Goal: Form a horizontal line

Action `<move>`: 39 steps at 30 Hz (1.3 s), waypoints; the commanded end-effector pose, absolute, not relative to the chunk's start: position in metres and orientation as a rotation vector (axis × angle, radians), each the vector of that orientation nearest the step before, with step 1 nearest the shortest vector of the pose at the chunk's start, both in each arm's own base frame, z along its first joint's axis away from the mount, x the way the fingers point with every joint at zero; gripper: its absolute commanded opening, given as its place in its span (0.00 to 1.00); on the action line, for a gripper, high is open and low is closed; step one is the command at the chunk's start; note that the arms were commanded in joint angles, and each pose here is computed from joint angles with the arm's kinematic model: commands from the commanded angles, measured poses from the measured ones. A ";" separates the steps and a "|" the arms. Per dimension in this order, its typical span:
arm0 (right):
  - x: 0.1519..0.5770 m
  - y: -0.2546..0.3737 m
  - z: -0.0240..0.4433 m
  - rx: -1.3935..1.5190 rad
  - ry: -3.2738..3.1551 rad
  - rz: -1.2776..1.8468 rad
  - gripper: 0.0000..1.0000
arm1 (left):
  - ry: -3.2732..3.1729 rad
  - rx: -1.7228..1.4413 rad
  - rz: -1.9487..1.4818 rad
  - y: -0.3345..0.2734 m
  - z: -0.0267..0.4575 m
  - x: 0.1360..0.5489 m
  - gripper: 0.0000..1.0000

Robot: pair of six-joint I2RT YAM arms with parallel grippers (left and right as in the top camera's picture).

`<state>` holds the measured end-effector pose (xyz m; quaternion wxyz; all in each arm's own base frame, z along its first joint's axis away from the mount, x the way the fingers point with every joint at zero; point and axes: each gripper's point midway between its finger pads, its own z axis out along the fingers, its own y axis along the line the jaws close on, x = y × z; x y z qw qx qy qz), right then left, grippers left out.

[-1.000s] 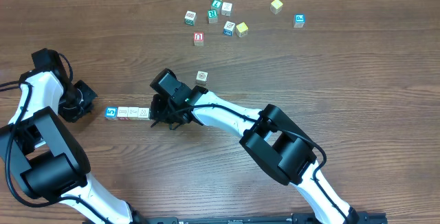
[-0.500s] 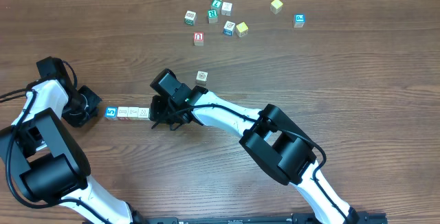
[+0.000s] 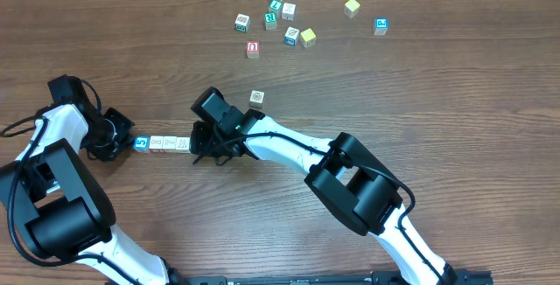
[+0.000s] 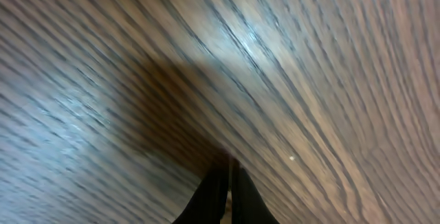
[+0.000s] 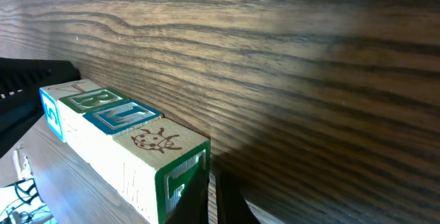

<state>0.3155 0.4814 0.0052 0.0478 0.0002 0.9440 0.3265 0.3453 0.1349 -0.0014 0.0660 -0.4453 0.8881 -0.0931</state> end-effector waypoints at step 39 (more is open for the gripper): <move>0.336 0.384 -0.040 0.250 3.038 0.508 0.04 | 2.603 -1.505 0.049 0.196 0.004 0.328 0.04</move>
